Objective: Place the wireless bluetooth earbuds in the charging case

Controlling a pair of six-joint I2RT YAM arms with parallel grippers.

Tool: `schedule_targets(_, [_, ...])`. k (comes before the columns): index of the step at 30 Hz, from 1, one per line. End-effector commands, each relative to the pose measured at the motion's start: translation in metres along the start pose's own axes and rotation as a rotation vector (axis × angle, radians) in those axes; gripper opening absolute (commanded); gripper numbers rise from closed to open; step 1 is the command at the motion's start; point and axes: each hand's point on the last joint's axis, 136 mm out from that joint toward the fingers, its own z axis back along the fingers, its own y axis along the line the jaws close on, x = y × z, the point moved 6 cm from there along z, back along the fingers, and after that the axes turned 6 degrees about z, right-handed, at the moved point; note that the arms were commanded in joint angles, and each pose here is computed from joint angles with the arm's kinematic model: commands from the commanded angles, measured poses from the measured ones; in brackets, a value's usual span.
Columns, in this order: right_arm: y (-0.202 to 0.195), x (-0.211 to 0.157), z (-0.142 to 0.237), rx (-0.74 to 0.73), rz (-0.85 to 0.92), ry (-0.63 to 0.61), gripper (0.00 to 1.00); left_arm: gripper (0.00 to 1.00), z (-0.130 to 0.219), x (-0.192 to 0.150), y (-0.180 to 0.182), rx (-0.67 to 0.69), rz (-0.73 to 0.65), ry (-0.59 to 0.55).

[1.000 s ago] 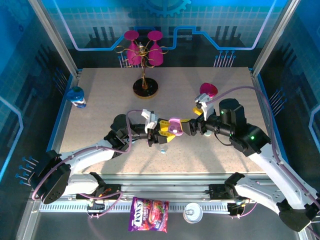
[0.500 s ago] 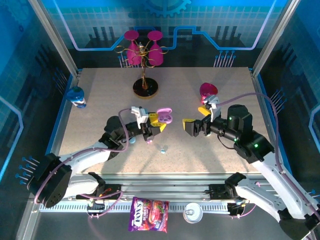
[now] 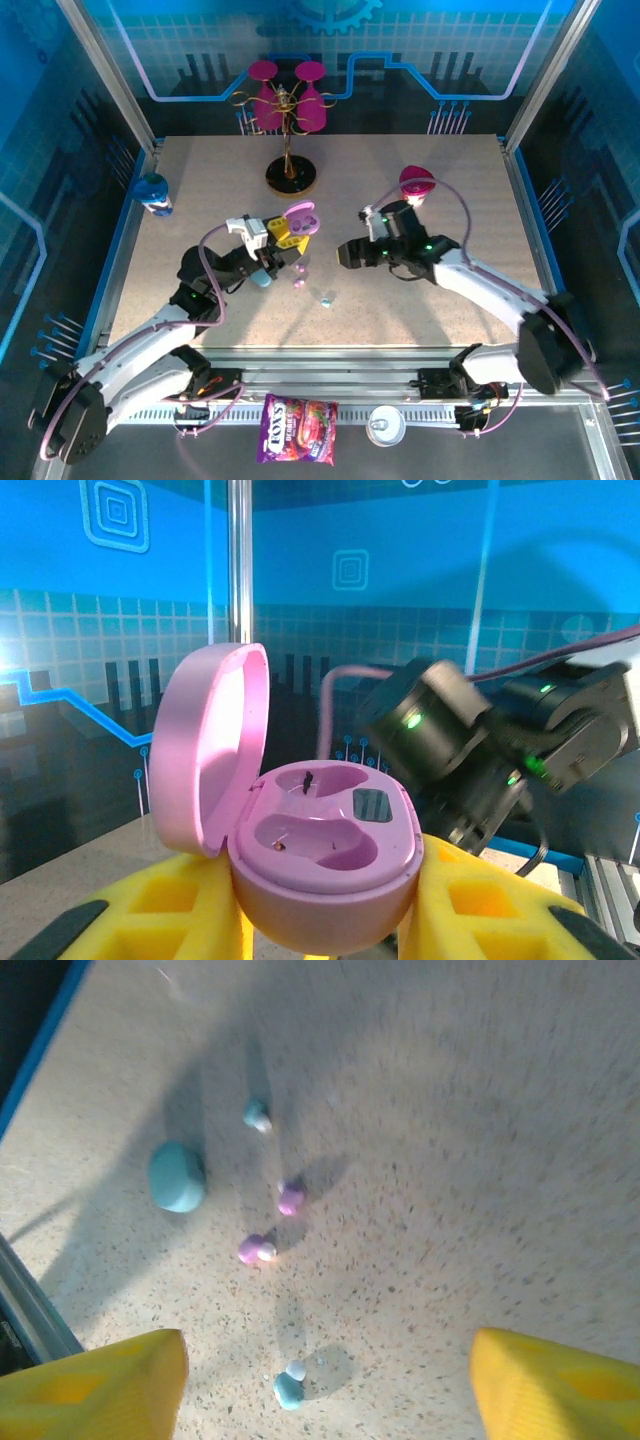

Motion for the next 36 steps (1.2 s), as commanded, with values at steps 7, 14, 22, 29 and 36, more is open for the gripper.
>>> schedule_targets(7, [0.041, 0.016, -0.087, 0.101, 0.048, 0.103, 0.66, 0.3, 0.009, -0.006, -0.001, 0.016, -0.027, 0.035])
schedule_targets(14, [0.07, 0.006, -0.135, 0.206, 0.104, 0.235, 0.65, 0.3, 0.01, -0.005, -0.005, -0.001, -0.029, 0.039])
schedule_targets(22, [0.077, -0.005, -0.168, 0.253, 0.128, 0.33, 0.62, 0.31, 0.01, -0.008, -0.006, -0.017, -0.01, 0.05])
schedule_targets(29, [0.073, -0.018, -0.172, 0.25, 0.119, 0.373, 0.62, 0.31, 0.009, -0.01, -0.006, -0.021, -0.008, 0.06])
schedule_targets(36, [0.078, -0.027, -0.156, 0.25, 0.144, 0.388, 0.62, 0.31, 0.008, -0.012, -0.005, -0.02, -0.007, 0.065])
